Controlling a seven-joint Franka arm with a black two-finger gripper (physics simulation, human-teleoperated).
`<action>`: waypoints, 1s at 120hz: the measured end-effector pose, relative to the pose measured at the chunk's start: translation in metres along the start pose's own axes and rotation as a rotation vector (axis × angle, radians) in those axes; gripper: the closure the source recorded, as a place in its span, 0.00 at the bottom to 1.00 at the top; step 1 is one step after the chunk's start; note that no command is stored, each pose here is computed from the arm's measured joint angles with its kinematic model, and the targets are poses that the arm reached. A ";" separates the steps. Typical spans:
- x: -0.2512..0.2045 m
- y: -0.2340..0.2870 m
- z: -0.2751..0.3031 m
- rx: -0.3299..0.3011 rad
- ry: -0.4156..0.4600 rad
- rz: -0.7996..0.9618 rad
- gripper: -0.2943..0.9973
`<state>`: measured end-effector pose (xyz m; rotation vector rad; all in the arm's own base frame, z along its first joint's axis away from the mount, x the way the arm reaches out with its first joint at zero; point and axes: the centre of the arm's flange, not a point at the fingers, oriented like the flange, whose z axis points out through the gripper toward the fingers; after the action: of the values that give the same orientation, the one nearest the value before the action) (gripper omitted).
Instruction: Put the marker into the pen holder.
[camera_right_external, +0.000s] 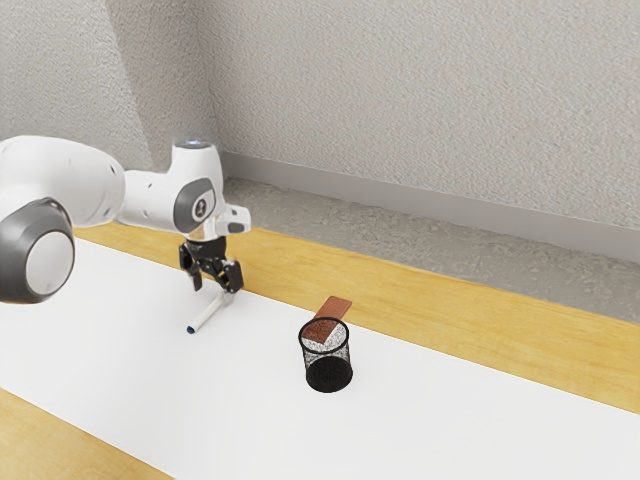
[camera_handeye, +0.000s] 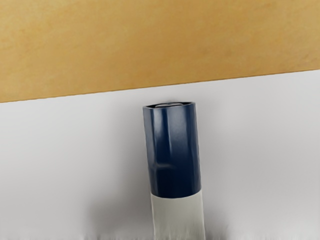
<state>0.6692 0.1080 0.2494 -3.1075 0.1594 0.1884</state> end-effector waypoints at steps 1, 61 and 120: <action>0.000 0.000 0.000 0.000 0.001 0.000 0.23; 0.005 -0.001 0.000 0.005 0.034 0.018 0.57; 0.007 0.003 0.000 0.005 0.043 0.035 0.73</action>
<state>0.6756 0.1043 0.2481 -3.1065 0.2144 0.1218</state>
